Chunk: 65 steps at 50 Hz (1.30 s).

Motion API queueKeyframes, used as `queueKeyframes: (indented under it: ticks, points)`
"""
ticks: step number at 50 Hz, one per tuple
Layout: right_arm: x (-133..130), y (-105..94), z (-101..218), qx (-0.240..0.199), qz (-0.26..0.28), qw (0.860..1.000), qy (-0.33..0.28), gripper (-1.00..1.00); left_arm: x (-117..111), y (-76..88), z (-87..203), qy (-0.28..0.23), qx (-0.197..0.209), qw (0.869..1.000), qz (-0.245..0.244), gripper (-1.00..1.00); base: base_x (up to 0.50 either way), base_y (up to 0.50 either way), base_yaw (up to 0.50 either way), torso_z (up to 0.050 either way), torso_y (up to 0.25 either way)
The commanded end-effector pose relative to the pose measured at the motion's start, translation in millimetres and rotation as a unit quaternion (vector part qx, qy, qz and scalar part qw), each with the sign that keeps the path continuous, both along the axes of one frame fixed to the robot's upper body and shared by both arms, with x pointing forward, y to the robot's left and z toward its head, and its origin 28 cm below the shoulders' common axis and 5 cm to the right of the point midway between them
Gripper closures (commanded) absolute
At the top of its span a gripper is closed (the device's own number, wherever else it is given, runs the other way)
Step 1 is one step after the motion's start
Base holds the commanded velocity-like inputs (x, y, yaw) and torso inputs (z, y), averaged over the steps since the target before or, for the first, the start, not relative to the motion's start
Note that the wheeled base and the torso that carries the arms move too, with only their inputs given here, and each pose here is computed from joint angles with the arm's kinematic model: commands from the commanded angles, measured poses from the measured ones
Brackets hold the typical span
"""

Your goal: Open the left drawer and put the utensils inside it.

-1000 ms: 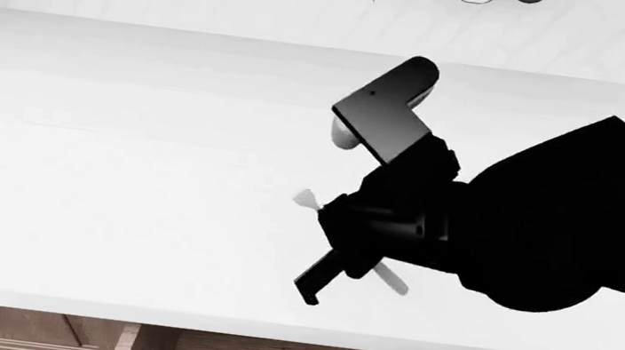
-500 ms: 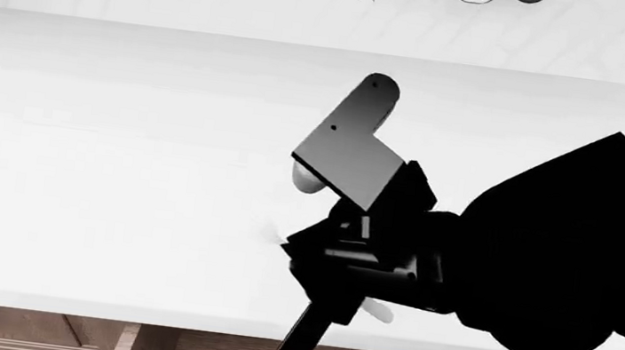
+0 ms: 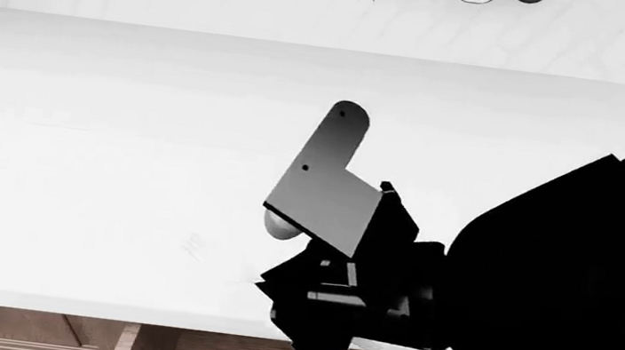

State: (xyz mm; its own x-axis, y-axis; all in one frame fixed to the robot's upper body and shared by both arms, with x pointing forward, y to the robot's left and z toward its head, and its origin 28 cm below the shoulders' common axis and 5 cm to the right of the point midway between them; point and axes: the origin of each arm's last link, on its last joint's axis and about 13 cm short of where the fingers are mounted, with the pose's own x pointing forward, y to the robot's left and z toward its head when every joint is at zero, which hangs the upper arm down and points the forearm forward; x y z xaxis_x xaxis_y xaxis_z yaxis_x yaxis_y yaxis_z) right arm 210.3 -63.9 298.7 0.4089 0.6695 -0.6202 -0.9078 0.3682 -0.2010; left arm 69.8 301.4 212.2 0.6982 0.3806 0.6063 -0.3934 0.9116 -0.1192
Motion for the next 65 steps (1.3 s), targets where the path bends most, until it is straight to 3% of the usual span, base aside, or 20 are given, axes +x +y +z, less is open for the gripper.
queueKeyframes:
  ticks: [1,33,65]
  points:
    - [-4,0.4,-2,-0.005,0.023,1.0,-0.001,1.0,0,0.1,0,0.0,0.0,1.0,0.0,-1.0,0.0,0.0,0.0,0.0,0.0]
    - [-17,11.6,-10,-0.038,0.104,0.994,-0.008,1.0,-1,0.3,0,0.0,-0.001,1.0,0.001,-1.0,0.0,0.0,0.0,0.0,0.0]
    - [-16,12.5,-29,-0.055,0.114,0.992,0.022,1.0,0,0.1,0,0.001,-0.001,1.0,0.0,-1.0,0.0,0.0,0.0,0.0,0.0]
